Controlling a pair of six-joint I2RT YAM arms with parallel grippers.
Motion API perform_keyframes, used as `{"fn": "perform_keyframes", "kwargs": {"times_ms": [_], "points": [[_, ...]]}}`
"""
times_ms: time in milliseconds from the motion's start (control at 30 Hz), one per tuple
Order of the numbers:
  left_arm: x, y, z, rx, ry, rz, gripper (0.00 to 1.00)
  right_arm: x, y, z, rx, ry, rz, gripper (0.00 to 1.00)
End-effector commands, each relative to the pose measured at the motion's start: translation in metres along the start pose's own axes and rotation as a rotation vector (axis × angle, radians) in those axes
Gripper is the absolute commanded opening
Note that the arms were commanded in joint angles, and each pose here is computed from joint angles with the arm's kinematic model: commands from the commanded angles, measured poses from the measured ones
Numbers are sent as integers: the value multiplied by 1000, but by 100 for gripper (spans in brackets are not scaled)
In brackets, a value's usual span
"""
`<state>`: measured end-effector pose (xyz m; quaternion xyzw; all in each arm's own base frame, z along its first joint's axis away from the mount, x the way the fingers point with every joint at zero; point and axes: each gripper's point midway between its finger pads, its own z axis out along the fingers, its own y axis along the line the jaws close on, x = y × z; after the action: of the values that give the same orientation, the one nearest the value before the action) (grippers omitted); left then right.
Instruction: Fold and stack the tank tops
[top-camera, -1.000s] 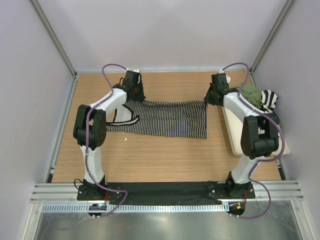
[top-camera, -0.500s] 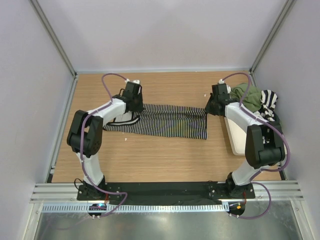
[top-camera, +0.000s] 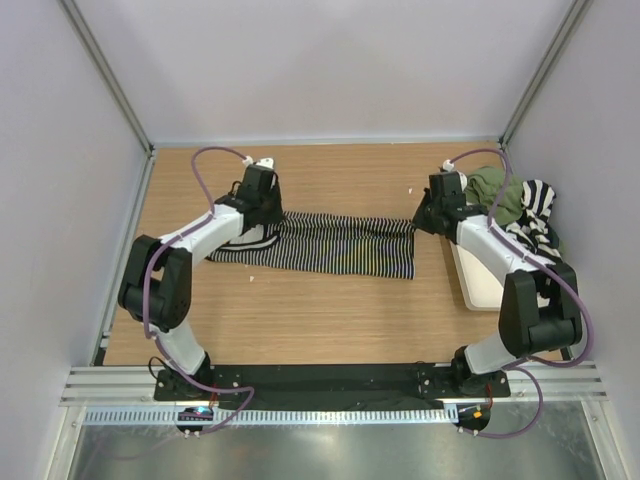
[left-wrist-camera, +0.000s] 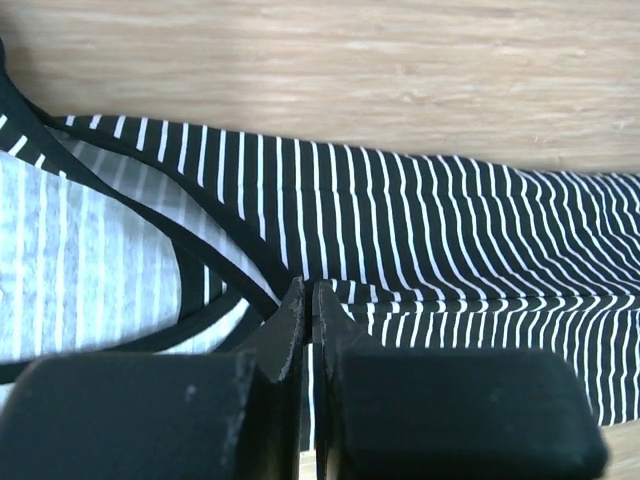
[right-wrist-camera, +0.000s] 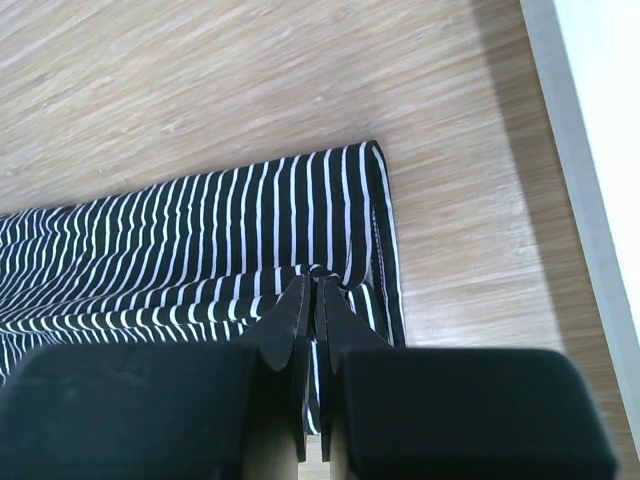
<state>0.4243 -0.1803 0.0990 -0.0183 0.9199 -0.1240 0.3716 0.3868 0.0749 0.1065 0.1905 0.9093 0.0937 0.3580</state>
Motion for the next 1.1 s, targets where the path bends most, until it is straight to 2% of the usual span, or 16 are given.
{"fn": "perform_keyframes", "kwargs": {"times_ms": [0,133,333,533,633,767,833,967,1067], "points": [[-4,0,-10,-13,-49,-7,0,-3,0,-9,-9,-42,11,1],[19,0,-8,-25,-18,-14,0,30,-20,0,31,0,41,1],[69,16,0,-71,92,-99,0,66,-44,16,105,65,84,2],[102,24,7,-95,166,-130,0,75,-53,17,134,58,107,16],[101,22,6,-85,155,-132,0,64,-53,6,125,6,108,35],[95,19,1,-75,125,-128,3,42,-47,-14,90,-89,77,42],[87,16,-5,-68,95,-130,9,36,-35,-22,62,-118,36,46],[73,13,-17,-53,41,-138,18,26,-9,-32,8,-137,-20,43],[60,9,-28,-35,-6,-143,30,28,3,-30,-9,-123,-42,38]]}}
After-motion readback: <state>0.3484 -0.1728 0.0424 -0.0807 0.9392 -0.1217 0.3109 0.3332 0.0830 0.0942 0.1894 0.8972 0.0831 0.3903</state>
